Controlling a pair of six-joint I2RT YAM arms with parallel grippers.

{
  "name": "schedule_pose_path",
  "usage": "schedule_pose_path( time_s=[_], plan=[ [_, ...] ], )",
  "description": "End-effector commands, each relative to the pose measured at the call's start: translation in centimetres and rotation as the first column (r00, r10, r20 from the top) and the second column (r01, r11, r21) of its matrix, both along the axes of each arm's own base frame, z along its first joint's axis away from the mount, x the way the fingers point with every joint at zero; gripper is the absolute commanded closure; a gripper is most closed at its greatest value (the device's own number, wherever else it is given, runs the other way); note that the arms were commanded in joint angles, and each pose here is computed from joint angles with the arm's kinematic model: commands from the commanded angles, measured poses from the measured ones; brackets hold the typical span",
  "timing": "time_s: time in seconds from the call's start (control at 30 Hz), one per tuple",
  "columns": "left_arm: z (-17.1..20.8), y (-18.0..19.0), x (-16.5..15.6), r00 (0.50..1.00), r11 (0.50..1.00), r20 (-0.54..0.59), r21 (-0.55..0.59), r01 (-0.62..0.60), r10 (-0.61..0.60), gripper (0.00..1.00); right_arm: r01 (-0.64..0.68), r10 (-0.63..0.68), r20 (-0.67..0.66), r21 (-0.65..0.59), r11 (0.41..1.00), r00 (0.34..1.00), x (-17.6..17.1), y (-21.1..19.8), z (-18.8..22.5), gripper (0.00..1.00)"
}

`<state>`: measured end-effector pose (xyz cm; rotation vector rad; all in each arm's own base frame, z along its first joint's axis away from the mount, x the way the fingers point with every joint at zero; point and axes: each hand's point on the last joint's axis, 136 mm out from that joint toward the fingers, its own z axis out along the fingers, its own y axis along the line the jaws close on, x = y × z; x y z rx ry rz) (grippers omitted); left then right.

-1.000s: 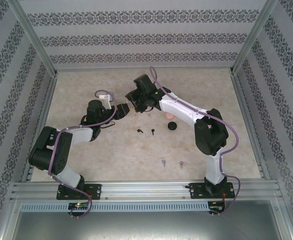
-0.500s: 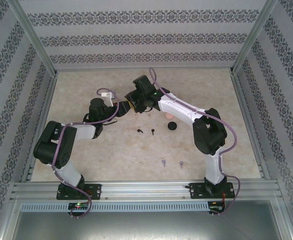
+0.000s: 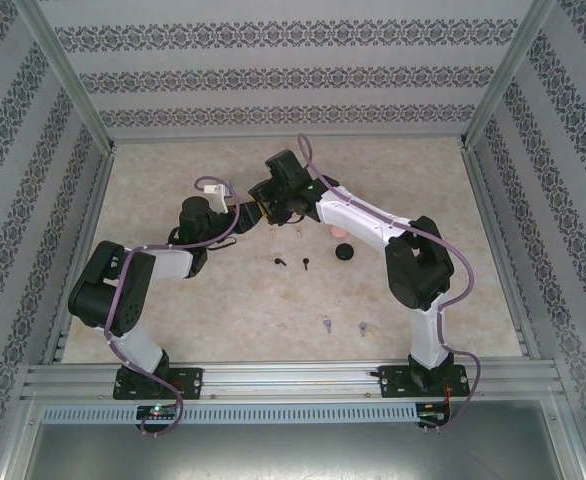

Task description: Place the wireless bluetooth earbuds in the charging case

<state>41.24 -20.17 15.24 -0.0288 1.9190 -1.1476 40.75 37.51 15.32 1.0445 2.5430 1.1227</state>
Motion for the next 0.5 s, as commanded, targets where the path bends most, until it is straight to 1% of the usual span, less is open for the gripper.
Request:
schedule_pose_path(
  time_s=[0.0,0.1,0.2,0.47],
  plan=[
    [1.58,-0.16,-0.27,0.999,1.0,0.054,-0.016,-0.006,0.007,0.58,0.006,-0.006,0.001,0.006,1.0,1.0,0.17,-0.04,-0.05,0.55],
    [1.64,0.12,-0.31,0.998,1.0,0.055,-0.008,-0.02,0.02,0.56,0.01,-0.01,-0.002,0.005,1.0,1.0,0.1,-0.25,-0.2,0.55],
    [1.76,0.14,-0.34,0.998,1.0,0.057,-0.005,-0.022,0.022,0.56,0.014,-0.014,-0.001,0.003,1.0,1.0,0.09,-0.53,-0.27,0.55],
    [1.81,0.19,-0.31,0.998,1.0,0.054,-0.012,-0.026,0.026,0.62,0.021,-0.021,-0.009,0.009,1.0,1.0,0.01,-0.96,-0.76,0.55]
  ],
)
